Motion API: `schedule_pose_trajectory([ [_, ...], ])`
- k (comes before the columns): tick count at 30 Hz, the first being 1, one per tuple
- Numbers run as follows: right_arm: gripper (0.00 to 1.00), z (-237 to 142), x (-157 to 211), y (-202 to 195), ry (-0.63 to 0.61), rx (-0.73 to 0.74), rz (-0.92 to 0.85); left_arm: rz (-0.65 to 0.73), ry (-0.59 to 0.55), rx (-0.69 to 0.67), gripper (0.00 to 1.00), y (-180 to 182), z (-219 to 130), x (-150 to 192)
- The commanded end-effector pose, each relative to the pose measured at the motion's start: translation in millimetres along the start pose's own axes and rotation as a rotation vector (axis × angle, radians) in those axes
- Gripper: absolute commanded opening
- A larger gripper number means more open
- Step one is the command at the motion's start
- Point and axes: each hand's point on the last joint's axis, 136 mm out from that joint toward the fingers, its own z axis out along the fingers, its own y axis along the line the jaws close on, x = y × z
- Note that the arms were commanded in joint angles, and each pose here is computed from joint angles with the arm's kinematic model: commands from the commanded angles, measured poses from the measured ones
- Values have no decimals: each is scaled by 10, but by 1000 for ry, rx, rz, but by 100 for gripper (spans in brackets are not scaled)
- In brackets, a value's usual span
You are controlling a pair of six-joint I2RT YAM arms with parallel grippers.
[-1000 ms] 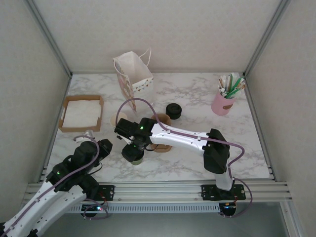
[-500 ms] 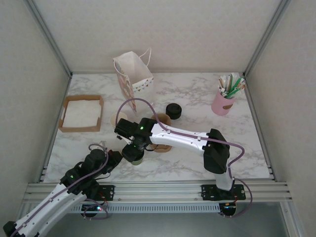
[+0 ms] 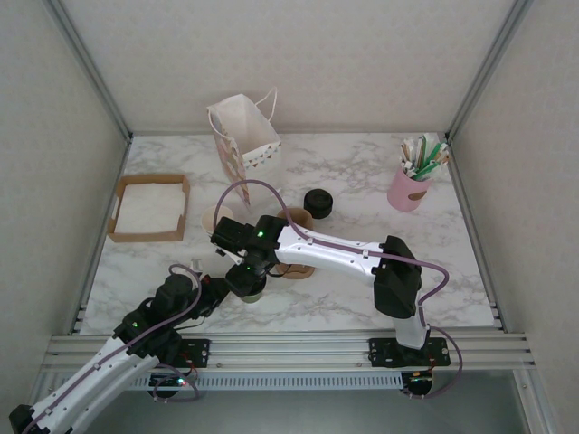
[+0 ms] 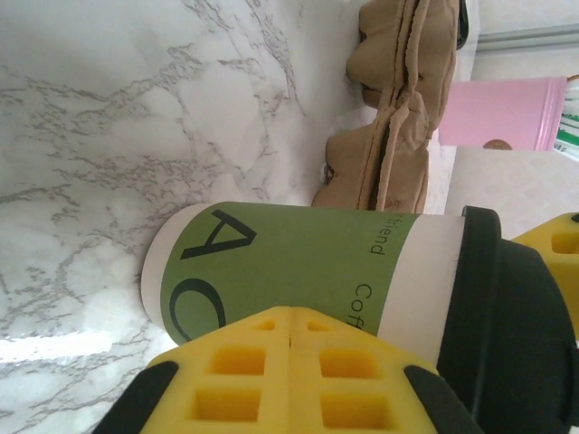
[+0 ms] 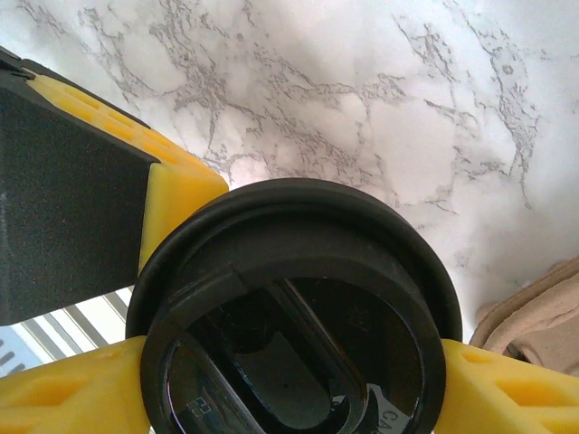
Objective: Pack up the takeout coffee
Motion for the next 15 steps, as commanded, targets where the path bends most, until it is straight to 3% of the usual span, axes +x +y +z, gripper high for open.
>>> schedule_pose_trajectory([
  [1,73,48,166,135,59,-46,2,-24,29,-9,1,161,97,63],
  [15,74,-110,70,26,-1,16,22,-17,-4,-52,2,238,44,14],
])
